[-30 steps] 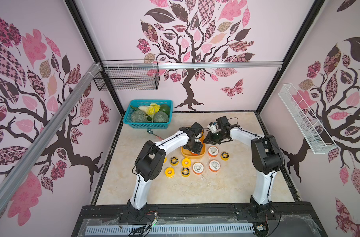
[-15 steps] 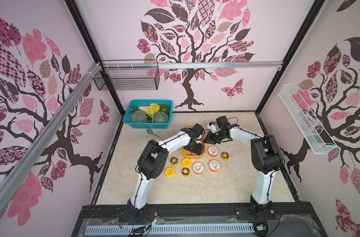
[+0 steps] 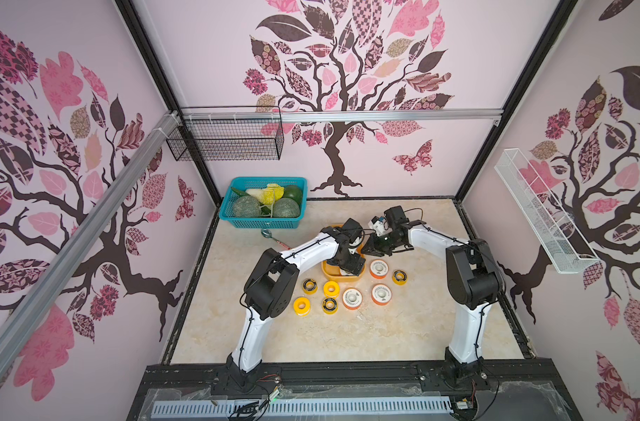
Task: Put the sealing tape into the storage box
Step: Place the sealing tape in the storage box.
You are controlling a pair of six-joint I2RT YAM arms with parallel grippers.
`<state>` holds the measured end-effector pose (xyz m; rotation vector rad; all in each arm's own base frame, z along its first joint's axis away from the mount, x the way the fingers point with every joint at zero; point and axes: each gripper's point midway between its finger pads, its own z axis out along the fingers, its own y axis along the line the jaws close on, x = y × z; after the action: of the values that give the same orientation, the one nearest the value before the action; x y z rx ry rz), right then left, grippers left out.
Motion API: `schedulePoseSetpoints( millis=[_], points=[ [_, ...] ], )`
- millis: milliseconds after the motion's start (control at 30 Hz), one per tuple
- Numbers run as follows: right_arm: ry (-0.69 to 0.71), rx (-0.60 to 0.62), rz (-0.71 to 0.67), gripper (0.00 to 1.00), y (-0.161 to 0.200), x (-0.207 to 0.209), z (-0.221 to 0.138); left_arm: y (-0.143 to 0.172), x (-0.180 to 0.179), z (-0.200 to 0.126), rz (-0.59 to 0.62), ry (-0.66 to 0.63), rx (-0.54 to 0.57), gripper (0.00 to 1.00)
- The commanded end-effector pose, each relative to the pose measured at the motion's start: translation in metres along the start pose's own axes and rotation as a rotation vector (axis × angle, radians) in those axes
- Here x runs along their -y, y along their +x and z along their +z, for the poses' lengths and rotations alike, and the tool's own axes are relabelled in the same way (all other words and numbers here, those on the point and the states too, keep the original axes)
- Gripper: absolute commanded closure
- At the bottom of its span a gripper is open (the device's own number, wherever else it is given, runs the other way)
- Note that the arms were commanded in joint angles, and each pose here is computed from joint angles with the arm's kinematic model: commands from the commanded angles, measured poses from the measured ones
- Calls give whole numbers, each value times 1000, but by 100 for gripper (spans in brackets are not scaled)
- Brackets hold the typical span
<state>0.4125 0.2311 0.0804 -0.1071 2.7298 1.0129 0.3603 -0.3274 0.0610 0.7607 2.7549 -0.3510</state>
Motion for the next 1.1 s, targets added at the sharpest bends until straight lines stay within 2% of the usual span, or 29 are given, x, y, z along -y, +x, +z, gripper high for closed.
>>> schedulePoseSetpoints(
  millis=[0, 133, 233, 333, 433, 633, 833, 1067],
  points=[
    [2, -4, -6, 84, -4, -3, 3, -13, 1, -26, 2, -19, 83, 13],
    [1, -4, -7, 84, -4, -3, 3, -14, -12, -37, -24, -68, 127, 15],
    [0, -6, -5, 84, -3, -3, 3, -8, -23, -34, -54, -82, 113, 21],
    [3, -5, -7, 84, -3, -3, 3, -2, -34, -27, -95, -96, 89, 33],
    [2, -5, -9, 84, -3, -3, 2, 2, -44, -20, -125, -113, 70, 50],
    [4, -7, -8, 84, -3, -3, 2, 10, -47, -6, -124, -121, 26, 69],
    [2, -8, -11, 84, -3, -4, 1, 14, -55, 4, -133, -167, 1, 79],
    [2, -6, -12, 84, -4, -4, 1, 18, -49, 15, -122, -133, -37, 80]
  ],
)
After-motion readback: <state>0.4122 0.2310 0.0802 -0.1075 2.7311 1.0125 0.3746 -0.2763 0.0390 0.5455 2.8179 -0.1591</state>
